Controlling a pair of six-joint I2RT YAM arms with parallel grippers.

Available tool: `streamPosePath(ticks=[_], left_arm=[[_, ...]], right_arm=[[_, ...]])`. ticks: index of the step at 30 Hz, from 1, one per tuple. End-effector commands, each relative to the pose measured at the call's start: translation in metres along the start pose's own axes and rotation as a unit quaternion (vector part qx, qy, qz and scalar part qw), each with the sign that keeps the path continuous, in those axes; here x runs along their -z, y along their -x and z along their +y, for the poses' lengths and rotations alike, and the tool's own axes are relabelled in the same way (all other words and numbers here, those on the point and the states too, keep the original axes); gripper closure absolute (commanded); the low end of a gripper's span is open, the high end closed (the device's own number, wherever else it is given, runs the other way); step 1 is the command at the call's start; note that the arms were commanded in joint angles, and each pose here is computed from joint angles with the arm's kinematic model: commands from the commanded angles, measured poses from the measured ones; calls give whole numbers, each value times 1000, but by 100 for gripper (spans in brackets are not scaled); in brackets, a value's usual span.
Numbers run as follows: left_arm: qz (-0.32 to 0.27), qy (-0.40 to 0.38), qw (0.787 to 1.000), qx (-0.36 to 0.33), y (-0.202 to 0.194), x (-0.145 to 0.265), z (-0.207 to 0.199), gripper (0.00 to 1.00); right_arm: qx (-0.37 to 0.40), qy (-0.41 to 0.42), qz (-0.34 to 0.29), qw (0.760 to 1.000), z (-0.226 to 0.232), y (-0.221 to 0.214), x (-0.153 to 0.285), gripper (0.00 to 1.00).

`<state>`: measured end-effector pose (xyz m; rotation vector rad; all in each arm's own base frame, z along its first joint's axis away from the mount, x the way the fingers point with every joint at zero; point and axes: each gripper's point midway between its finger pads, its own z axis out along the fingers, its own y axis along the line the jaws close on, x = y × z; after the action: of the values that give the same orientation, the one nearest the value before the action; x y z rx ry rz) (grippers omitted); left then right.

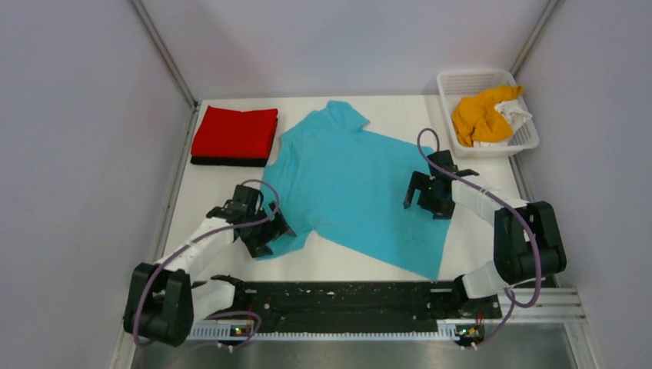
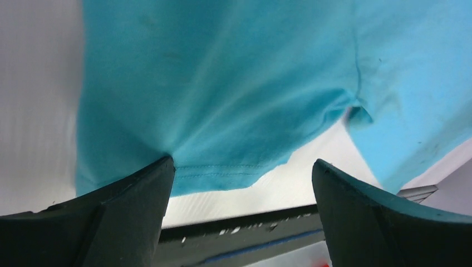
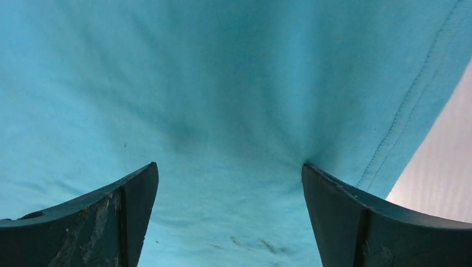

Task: Fold and stack the t-shirts
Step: Flatten out the tshirt

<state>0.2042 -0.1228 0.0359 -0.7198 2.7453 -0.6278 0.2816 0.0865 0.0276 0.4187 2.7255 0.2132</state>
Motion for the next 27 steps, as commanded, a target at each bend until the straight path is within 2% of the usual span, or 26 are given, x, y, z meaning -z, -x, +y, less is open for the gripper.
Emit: streamPosePath(ticks=[1, 6, 8, 10, 13, 16, 20, 23, 27], left_arm=[[83, 97, 988, 86, -73, 31, 54, 1], [105, 46, 986, 117, -103, 62, 43, 1], [114, -10, 988, 107, -106, 74, 23, 1], [95, -58, 991, 71, -94, 86, 0, 1], [36, -96, 995, -2, -50, 97, -41, 1], [-34, -94, 992, -83, 15, 81, -78, 1], [-105, -122, 977, -140, 101, 48, -146, 1], [-103, -118, 974, -166, 143, 13, -177, 1], [-102, -73, 976, -180, 188, -37, -187, 1]], right_arm=[[-12, -65, 39, 997, -35, -14, 14, 1], [-4, -45, 54, 998, -31, -22, 29, 1], [5, -39, 33, 999, -27, -10, 38, 1], [19, -31, 1, 999, -20, 11, 49, 1], [33, -1, -49, 998, -1, 45, 63, 1], [44, 47, -98, 993, 23, 75, 66, 1], [70, 17, -171, 983, 25, 124, 66, 1], [86, -30, -200, 976, 22, 163, 61, 1], [114, -54, -219, 967, 26, 197, 49, 1]])
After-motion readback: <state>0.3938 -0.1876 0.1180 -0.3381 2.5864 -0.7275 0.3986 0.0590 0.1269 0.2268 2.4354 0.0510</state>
